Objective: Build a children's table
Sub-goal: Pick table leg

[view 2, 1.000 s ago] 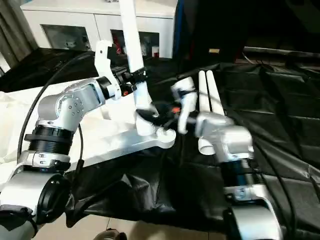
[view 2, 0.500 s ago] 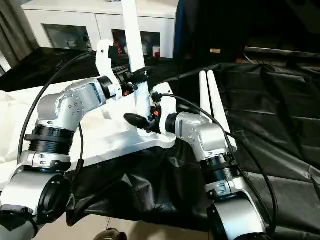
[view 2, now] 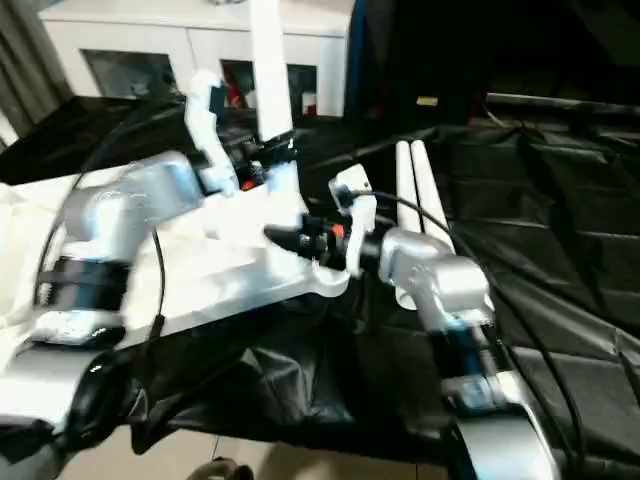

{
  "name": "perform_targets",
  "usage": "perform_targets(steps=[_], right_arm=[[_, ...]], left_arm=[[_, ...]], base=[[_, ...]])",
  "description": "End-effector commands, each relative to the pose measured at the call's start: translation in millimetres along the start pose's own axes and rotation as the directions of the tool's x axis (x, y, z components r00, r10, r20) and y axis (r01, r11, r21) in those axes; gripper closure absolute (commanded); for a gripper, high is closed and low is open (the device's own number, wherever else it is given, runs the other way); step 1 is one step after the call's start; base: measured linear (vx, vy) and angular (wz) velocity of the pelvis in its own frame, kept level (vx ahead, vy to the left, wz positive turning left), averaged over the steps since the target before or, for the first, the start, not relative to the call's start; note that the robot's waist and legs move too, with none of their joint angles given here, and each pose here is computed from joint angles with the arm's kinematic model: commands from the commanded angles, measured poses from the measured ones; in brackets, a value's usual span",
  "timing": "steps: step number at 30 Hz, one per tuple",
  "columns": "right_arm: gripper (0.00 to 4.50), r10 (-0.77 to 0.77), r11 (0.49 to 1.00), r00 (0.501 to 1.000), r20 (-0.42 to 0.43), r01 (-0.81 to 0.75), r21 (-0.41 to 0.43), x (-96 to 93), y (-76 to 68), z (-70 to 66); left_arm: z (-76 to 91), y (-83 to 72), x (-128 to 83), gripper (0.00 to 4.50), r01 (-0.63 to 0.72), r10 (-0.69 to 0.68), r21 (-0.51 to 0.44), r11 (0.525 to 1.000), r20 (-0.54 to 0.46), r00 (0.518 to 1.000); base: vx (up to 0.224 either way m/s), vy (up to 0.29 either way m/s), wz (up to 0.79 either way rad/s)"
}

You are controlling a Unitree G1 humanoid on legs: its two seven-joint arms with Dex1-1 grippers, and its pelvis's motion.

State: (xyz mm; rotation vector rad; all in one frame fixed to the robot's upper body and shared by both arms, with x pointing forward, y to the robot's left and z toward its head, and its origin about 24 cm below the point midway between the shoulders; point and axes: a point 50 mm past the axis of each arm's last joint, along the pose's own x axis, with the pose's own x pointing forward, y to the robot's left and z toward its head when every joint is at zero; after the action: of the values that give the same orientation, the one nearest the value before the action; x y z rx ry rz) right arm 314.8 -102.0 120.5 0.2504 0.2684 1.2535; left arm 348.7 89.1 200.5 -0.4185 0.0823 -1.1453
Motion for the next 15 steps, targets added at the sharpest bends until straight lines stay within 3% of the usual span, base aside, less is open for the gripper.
perform_targets(steps=[1, 8, 11, 13, 15], right_arm=[[2.54, 0.157, 0.988, 0.988, -0.005, -0.157, -0.012, -2.4, 15.4, 4.9], [2.55, 0.345, 0.938, 0.935, -0.078, -0.342, 0.052, -19.1, 32.6, -2.1], [2.55, 0.38, 0.925, 0.919, -0.1, -0.375, 0.066, -24.2, 36.1, -3.8], [2.55, 0.386, 0.922, 0.915, -0.114, -0.381, 0.069, -27.4, 36.8, -4.7], [2.55, 0.379, 0.925, 0.918, -0.114, -0.374, 0.066, -28.1, 36.2, -4.4]], left_arm=[[-2.6, -10.4, -5.2, 1.57, 0.146, -0.147, -0.03, 0.989, -0.005, 0.989], [-4.3, -17.2, -17.0, 1.07, 0.282, -0.284, -0.09, 0.955, 0.001, 0.959], [-4.6, -20.0, -23.0, 1.07, 0.347, -0.349, -0.123, 0.93, 0.004, 0.937], [-4.5, -20.7, -24.9, 1.41, 0.371, -0.375, -0.14, 0.918, -0.002, 0.927], [-3.8, -22.1, -24.4, 1.41, 0.387, -0.392, -0.147, 0.91, -0.005, 0.92]], base=[[0.0, 0.0, 0.0], [0.0, 0.0, 0.0], [0.0, 0.0, 0.0], [0.0, 0.0, 0.0], [0.0, 0.0, 0.0]])
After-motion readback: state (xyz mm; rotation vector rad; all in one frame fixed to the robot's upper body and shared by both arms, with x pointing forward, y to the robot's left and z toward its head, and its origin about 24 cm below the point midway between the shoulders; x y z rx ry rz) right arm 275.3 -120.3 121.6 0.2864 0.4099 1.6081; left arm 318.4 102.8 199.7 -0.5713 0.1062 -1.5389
